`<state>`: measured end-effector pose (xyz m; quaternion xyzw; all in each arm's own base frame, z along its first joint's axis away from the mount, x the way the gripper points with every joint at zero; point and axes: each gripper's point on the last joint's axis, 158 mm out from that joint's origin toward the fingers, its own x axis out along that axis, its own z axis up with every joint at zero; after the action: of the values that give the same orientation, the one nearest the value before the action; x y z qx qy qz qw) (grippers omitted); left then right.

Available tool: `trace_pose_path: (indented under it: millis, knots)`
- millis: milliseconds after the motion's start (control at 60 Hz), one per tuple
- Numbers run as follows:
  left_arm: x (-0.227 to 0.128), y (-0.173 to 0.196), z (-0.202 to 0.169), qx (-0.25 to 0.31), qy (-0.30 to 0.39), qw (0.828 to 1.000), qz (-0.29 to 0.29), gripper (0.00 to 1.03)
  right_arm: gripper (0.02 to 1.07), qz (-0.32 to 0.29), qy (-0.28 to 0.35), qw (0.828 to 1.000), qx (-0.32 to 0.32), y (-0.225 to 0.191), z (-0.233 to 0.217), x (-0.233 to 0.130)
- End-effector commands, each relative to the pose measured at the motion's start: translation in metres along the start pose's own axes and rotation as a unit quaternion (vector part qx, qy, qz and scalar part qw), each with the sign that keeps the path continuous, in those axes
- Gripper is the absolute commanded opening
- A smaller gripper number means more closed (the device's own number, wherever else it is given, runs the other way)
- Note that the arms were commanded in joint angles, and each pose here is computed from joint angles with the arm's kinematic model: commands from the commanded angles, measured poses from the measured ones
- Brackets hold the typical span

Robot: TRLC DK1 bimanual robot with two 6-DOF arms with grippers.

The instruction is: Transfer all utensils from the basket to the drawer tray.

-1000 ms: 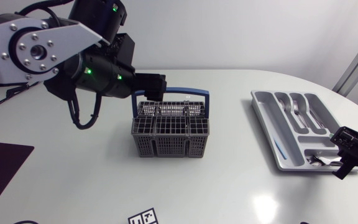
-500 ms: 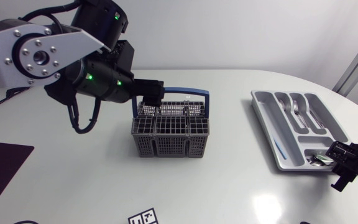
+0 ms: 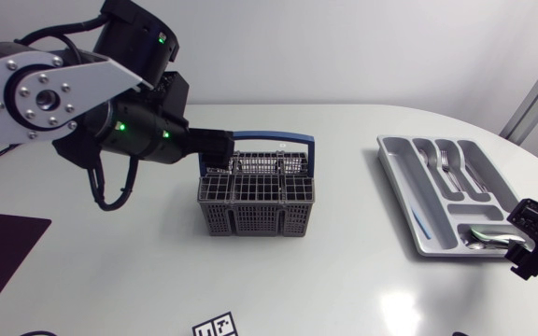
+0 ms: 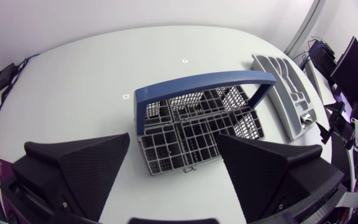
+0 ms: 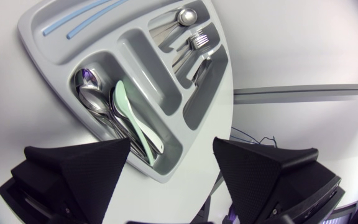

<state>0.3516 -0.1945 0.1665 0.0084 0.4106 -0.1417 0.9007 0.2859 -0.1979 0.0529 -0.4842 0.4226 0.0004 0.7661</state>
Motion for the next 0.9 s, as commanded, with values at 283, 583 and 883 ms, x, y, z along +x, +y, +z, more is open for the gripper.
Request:
trace_pose_path:
  millis: [283, 583, 883]
  knots:
    - [-0.002, 0.026, -0.031, -0.001, 0.013, 1.0, 0.022, 0.99, 1.02, 0.064, -0.116, 0.981, 0.142, 0.019, 0.095, -0.048]
    - [-0.002, 0.05, -0.043, 0.005, -0.021, 0.999, 0.033, 0.99, 1.02, 0.133, -0.224, 0.937, 0.232, 0.059, 0.186, -0.112]
    - [0.001, 0.07, -0.062, 0.012, -0.044, 0.998, 0.045, 0.98, 1.02, 0.224, -0.247, 0.904, 0.267, 0.111, 0.223, -0.143]
